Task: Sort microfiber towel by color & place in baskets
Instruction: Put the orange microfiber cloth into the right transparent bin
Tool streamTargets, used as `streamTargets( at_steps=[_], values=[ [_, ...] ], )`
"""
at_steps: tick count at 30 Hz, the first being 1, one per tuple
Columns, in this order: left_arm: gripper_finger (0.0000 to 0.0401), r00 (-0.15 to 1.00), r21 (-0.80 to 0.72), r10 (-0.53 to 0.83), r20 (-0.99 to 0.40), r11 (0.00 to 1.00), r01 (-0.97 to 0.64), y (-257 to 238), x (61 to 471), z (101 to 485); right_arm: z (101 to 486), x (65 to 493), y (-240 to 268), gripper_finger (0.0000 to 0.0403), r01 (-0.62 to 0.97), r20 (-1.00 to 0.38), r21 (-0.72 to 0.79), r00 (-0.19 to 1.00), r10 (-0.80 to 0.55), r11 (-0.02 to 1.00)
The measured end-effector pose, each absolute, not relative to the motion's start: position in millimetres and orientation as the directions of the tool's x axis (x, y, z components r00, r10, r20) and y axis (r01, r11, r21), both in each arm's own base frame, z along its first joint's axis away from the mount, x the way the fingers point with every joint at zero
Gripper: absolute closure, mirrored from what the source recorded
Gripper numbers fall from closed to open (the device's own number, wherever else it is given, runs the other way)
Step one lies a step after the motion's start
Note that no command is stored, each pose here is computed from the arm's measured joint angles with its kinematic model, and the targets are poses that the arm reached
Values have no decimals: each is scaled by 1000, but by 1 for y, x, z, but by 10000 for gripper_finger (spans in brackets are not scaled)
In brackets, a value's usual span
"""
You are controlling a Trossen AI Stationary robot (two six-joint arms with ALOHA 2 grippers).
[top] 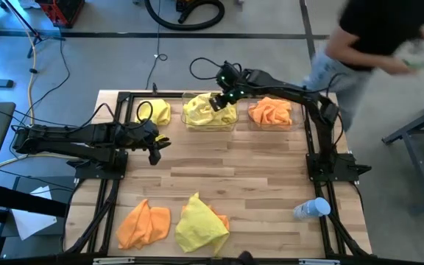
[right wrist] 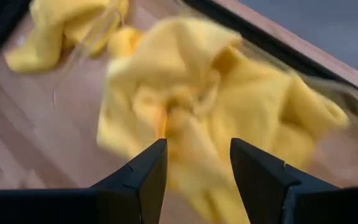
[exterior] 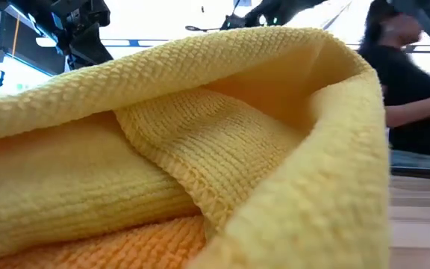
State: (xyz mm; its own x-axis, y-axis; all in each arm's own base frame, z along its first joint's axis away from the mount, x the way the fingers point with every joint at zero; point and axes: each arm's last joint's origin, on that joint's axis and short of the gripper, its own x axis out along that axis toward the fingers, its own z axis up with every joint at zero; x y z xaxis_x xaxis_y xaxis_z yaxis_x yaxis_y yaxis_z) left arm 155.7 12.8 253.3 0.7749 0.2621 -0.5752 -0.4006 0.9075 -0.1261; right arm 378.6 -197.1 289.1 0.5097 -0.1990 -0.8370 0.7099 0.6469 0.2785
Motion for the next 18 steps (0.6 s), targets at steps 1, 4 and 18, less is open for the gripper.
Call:
streamTargets(
  at_steps=[1, 4, 18],
  values=[
    [325, 775, -117, 261, -575, 911, -394, 13, 156, 253, 294, 376, -190, 231, 707, -846, 265, 497, -194, 655],
    [325, 778, -123, 260, -573, 910, -395, 13, 156, 254, 307, 368, -164, 231, 693, -874, 203, 447, -192, 692],
    [325, 770, -183, 247, -587, 887, -425, -8, 179, 252, 278, 300, -37, 231, 672, -892, 172, 416, -175, 720]
  ],
)
